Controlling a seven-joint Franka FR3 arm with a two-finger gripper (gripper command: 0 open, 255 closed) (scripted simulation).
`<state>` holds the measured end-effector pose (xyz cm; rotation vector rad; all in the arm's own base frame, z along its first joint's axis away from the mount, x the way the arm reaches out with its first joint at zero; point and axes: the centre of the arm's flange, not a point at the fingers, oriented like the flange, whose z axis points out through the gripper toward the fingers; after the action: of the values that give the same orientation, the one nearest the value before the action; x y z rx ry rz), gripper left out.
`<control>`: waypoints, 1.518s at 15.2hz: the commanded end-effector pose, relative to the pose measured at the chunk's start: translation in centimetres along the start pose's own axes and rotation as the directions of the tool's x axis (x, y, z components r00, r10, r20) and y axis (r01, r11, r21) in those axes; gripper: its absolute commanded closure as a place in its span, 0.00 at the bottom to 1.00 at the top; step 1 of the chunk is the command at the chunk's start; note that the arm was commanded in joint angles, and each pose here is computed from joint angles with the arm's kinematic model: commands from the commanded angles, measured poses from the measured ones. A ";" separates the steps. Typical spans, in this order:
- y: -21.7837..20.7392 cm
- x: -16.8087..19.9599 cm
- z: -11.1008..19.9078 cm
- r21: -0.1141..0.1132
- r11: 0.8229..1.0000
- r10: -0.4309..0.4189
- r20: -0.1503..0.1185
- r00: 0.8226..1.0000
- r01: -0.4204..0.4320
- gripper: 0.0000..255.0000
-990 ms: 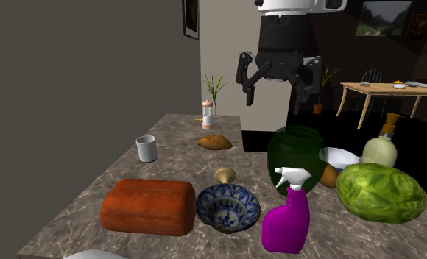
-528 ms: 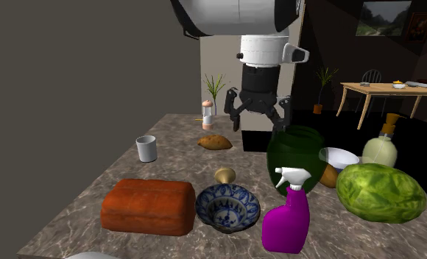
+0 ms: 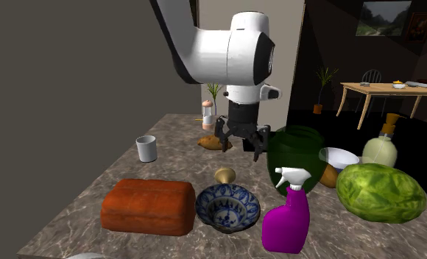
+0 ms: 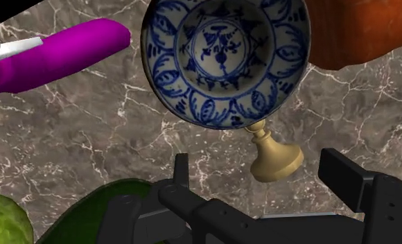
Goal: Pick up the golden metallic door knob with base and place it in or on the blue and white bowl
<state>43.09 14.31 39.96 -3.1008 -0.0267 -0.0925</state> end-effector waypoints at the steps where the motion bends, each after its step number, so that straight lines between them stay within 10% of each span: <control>1: -0.9 0.9 2.3 -0.001 1.000 -0.003 0.006 1.000 0.003 0.00; 9: -5.1 4.0 11.7 -0.006 1.000 -0.017 0.033 0.999 0.017 0.00; 23: -5.2 4.0 16.0 -0.007 1.000 -0.017 0.034 0.999 0.017 0.00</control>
<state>47.93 20.25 24.49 -3.1093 -0.0541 -0.0398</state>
